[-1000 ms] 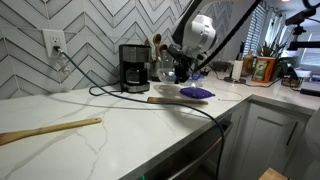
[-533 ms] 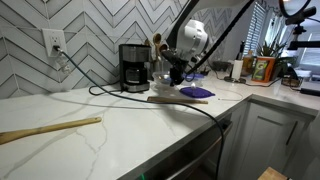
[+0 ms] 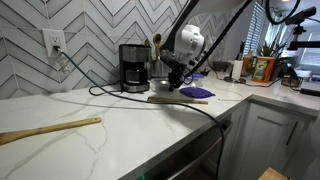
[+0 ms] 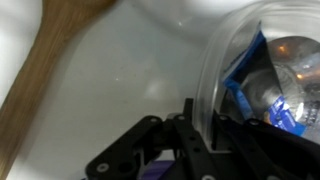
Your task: Pick up the clear bowl with a metallic plate inside and move it to the right of the coffee maker
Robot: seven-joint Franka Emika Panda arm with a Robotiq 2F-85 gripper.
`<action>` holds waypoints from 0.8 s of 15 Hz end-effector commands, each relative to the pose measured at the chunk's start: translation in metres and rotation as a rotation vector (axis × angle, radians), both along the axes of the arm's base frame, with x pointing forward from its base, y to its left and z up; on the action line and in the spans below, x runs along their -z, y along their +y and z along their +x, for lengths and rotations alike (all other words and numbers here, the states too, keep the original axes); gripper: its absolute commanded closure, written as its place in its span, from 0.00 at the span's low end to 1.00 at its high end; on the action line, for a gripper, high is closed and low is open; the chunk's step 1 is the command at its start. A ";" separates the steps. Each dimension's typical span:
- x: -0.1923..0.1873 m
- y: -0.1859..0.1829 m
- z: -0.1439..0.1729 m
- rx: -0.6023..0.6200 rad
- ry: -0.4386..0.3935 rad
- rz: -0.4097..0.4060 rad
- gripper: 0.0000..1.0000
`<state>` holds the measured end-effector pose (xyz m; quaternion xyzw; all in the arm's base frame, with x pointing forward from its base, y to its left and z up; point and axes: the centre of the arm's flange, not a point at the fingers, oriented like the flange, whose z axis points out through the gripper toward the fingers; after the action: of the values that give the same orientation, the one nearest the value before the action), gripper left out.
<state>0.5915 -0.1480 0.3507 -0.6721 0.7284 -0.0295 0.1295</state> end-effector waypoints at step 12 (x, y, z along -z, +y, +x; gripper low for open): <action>-0.135 -0.012 -0.106 -0.338 0.016 -0.082 0.00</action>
<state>0.5386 -0.1643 0.4595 -0.7431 0.6595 -0.0255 0.1107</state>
